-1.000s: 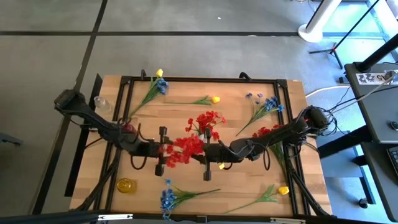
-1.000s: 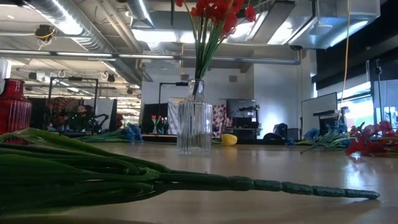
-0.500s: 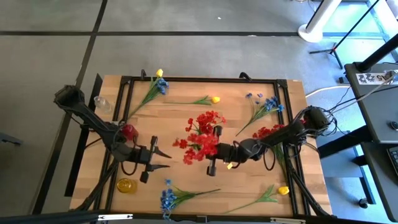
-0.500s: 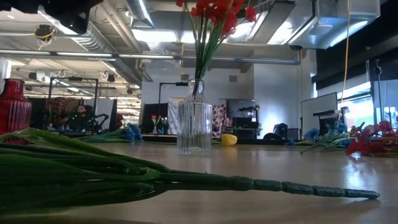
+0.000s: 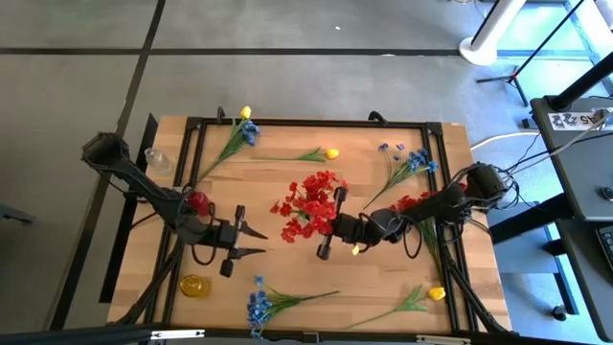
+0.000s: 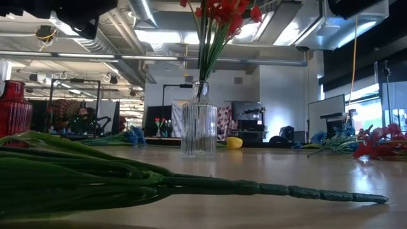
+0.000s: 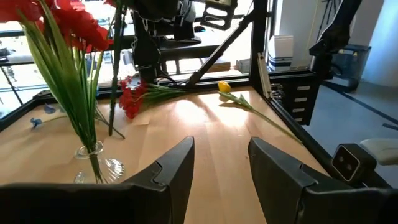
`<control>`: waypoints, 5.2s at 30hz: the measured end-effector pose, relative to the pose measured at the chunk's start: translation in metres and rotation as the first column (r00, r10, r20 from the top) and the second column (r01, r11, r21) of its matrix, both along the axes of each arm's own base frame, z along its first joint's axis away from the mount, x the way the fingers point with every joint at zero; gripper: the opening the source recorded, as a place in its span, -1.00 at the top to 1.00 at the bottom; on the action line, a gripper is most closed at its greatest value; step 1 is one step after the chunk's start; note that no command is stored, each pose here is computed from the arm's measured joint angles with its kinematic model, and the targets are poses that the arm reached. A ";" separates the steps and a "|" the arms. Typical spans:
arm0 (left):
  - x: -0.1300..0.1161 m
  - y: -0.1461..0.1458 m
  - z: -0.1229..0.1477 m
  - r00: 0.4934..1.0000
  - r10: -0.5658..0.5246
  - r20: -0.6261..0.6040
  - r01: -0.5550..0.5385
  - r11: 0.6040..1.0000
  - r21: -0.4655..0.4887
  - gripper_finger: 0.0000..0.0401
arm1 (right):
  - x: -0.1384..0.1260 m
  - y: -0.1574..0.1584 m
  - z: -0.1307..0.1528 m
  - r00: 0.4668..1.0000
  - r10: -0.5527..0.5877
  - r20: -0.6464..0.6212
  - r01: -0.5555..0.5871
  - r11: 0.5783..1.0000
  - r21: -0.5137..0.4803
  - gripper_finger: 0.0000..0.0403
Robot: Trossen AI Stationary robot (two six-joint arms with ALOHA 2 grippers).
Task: Sort flowers into vase by color
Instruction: Put the top red flower into the transparent vase, then put the red flower into the transparent vase
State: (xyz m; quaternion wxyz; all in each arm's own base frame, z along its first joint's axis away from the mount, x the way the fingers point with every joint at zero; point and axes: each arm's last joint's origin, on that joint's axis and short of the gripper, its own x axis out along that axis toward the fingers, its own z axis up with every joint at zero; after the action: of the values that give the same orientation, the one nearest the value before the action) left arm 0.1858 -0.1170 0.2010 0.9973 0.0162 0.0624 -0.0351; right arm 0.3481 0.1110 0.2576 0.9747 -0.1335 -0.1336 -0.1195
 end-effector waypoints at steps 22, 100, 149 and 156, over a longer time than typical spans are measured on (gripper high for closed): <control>0.001 0.005 0.009 0.997 0.070 0.036 -0.070 0.998 -0.006 0.26 | 0.018 -0.026 -0.034 0.983 -0.033 -0.178 0.056 0.991 0.121 0.85; -0.018 0.022 0.047 0.992 -0.073 0.105 0.065 0.995 0.075 0.26 | -0.153 -0.075 0.064 0.252 0.006 -0.968 0.838 0.499 0.221 -0.61; -0.002 0.045 0.042 0.997 0.018 0.072 -0.017 1.000 -0.008 0.26 | -0.062 -0.023 -0.075 0.244 0.309 -0.919 0.710 0.588 0.386 0.86; -0.002 0.045 0.042 0.997 0.027 0.073 -0.025 0.999 -0.027 0.26 | -0.057 -0.017 -0.068 0.232 0.292 -0.928 0.650 0.663 0.371 0.42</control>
State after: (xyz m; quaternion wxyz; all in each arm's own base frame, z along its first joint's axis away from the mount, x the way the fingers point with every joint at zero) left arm 0.1842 -0.0720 0.2430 0.9994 0.0038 0.0254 -0.0224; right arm 0.2908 0.0944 0.1896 0.7815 0.1983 0.5633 -0.1806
